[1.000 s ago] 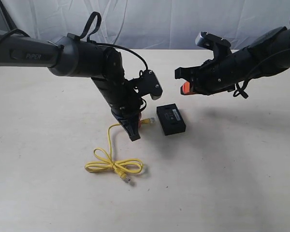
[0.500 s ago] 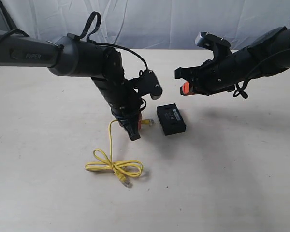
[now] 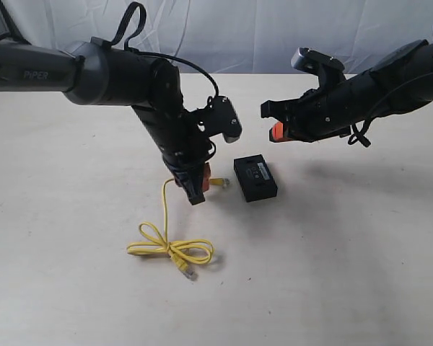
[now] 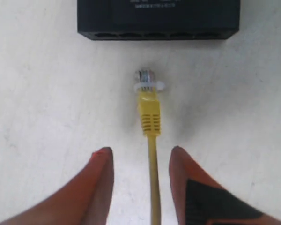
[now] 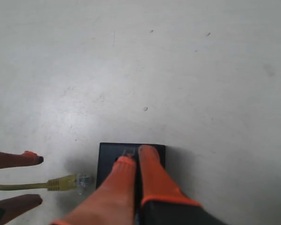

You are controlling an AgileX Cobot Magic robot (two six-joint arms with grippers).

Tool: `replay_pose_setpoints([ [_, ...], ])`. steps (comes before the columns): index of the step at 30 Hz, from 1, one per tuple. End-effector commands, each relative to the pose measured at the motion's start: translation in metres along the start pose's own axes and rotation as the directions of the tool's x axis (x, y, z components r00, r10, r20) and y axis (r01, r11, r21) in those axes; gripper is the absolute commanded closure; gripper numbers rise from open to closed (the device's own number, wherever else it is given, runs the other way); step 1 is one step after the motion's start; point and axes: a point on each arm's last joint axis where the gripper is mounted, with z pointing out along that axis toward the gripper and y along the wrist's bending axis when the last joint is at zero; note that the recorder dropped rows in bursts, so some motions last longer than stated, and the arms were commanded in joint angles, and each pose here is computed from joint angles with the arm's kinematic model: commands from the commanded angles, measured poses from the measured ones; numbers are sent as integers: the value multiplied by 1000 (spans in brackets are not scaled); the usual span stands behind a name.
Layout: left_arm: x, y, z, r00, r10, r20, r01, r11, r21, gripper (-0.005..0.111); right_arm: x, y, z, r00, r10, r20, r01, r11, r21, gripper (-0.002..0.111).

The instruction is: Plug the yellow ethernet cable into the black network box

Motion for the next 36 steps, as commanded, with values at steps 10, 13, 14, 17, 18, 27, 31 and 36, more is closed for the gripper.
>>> replay_pose_setpoints([
  [10, 2, -2, 6, 999, 22, -25, -22, 1000, 7, 88, -2, 1, -4, 999, -37, -1, 37, 999, 12, 108],
  [13, 2, -2, 6, 999, 22, -25, -22, 1000, 7, 103, -1, 1, -4, 999, -37, -5, 37, 999, 16, 108],
  [14, 2, -2, 6, 999, 22, -25, -22, 1000, 7, 107, -1, 1, -4, 999, -37, -5, 37, 999, 16, 108],
  [17, 2, -2, 6, 1000, 17, -25, -17, 1000, 7, 107, -1, 1, -4, 999, -37, -5, 37, 999, 16, 108],
  [18, 2, -2, 6, 1000, 17, -25, -17, 1000, 7, 107, -1, 1, -4, 999, -37, -5, 37, 999, 16, 108],
  [27, 4, 5, 4, 997, -71, 33, 71, 997, 13, 107, -2, 0, -4, 999, -35, -3, 35, 999, 19, 108],
  [31, 9, 13, 2, 993, -99, 66, 97, 995, 31, 107, -2, 0, -4, 999, -35, -3, 35, 999, 19, 108],
  [36, 10, 8, 5, 993, -49, 104, 41, 997, 72, 107, -2, 0, -4, 999, -36, 5, 35, 999, 27, 108],
])
